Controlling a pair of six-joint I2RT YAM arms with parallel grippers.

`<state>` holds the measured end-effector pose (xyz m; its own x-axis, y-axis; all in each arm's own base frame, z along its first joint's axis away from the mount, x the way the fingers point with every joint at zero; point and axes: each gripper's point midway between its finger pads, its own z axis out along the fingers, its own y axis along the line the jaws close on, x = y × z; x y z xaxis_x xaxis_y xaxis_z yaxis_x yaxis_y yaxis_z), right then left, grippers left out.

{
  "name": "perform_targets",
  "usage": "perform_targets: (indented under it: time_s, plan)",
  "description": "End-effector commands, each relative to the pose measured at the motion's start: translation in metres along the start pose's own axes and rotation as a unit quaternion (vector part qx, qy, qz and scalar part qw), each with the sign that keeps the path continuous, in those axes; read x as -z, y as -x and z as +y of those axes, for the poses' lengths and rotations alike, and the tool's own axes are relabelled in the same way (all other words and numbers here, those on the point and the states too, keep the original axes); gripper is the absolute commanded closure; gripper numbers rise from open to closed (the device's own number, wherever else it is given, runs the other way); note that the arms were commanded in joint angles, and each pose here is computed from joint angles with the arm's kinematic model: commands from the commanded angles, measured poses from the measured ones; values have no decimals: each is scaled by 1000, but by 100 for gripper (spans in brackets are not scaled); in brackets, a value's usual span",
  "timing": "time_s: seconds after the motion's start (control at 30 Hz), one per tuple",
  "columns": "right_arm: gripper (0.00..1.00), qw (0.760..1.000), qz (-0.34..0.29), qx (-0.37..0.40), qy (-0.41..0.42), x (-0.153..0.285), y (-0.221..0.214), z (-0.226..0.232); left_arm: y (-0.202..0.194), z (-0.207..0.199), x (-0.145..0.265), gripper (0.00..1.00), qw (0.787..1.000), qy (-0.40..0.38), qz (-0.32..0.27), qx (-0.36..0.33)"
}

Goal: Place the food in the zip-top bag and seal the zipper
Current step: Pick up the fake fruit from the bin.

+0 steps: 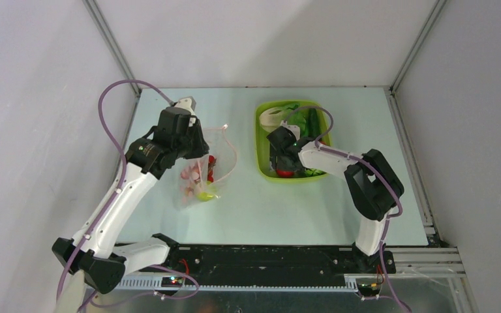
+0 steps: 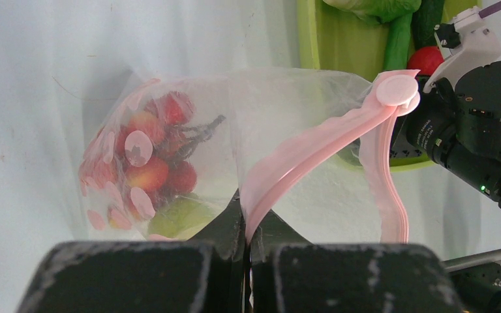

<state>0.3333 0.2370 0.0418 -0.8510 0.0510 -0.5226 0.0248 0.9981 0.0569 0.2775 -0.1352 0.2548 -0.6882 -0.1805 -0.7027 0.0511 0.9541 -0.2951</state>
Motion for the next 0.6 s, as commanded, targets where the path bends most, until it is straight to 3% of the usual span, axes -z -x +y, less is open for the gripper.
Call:
perform_targets:
  time_s: [0.0,0.27,0.57]
  plan:
    - [27,1000,-20,-15,11,1,18,9,4,-3,4,97,1000,-13,-13,2]
    - [45,995,-92,-23,21,41,56,6,5,-4,6,98,1000,-17,-16,1]
    - [46,977,-203,-7,65,127,104,4,6,-5,8,98,1000,-22,-19,2]
